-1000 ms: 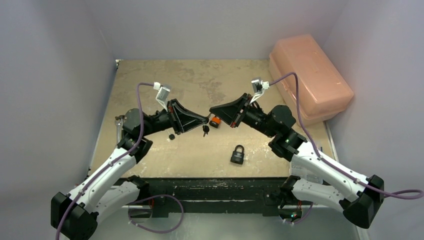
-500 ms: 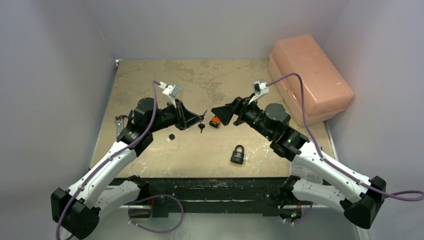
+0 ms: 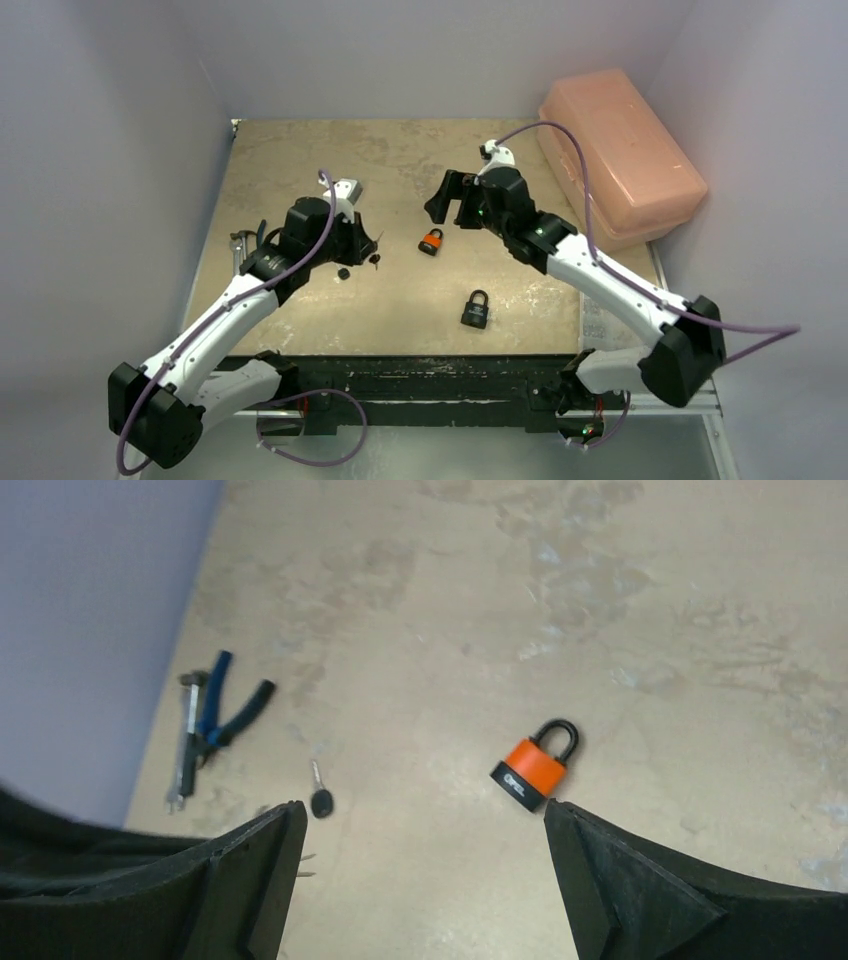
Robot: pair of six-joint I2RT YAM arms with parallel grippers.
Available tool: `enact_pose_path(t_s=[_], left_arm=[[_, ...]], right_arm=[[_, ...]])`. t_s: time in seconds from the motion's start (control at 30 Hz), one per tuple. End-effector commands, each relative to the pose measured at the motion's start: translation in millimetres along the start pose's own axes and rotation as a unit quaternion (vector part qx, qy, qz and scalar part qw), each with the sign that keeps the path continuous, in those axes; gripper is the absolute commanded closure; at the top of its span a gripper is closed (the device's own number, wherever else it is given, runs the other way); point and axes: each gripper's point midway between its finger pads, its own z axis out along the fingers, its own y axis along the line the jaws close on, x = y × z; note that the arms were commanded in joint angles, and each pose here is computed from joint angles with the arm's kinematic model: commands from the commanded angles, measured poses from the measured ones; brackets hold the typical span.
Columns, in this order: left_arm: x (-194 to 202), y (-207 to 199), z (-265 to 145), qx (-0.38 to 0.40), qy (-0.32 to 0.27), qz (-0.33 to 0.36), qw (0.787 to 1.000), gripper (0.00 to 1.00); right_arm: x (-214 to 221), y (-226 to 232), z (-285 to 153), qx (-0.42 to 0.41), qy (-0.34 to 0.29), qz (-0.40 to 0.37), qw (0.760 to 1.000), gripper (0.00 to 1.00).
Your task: Unlock with the key
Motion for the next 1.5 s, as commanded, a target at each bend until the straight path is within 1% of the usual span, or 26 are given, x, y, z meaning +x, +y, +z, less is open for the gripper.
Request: enact_pose_path(t_s=[0.0,0.1,0.2,0.33,0.43,0.53,0.6,0.7,0.93,1.13,1.37,1.47], left_arm=[[-9,-2,-18,0.012,-0.034,0.055,0.998,1.0],[-1,-11,-21,0.046,-0.036,0.049,0.997,1.0],[5,-23,-19,0.084,-0.02,0.048,0.995,1.0],[13,-15,-11,0.063,0.002,0.04,0.997,1.0],[20,-16,-5,0.07,0.027,0.035,0.997,1.0],[24,-18,-2,0.076,0.039,0.035,0.996,1.0],[25,-18,-3,0.077,0.04,0.037,0.996,1.0],[26,-15,-3,0.07,0.041,0.037,0.996,1.0],[23,-13,-7,0.062,0.031,0.042,0.997,1.0],[22,-13,-9,0.063,0.028,0.045,0.997,1.0],[21,-15,-11,0.066,0.025,0.047,0.996,1.0],[22,-16,-10,0.07,0.027,0.046,0.996,1.0]], right_arm=[[7,-11,16,0.061,0.052,0.013,0.997,0.01],[23,-23,33,0.104,0.087,0.02,0.991,0.01],[36,-35,49,0.144,0.111,0.024,0.983,0.01],[55,-44,67,0.172,0.143,0.028,0.974,0.01],[70,-54,79,0.206,0.164,0.023,0.965,0.01],[86,-58,87,0.24,0.178,0.017,0.954,0.01],[93,-58,90,0.256,0.179,0.016,0.95,0.01],[106,-60,93,0.269,0.192,0.037,0.943,0.01],[121,-57,114,0.278,0.216,0.061,0.934,0.01],[123,-73,127,0.311,0.21,0.059,0.925,0.01],[132,-88,133,0.342,0.21,0.05,0.914,0.01],[137,-92,135,0.344,0.211,0.048,0.914,0.03]])
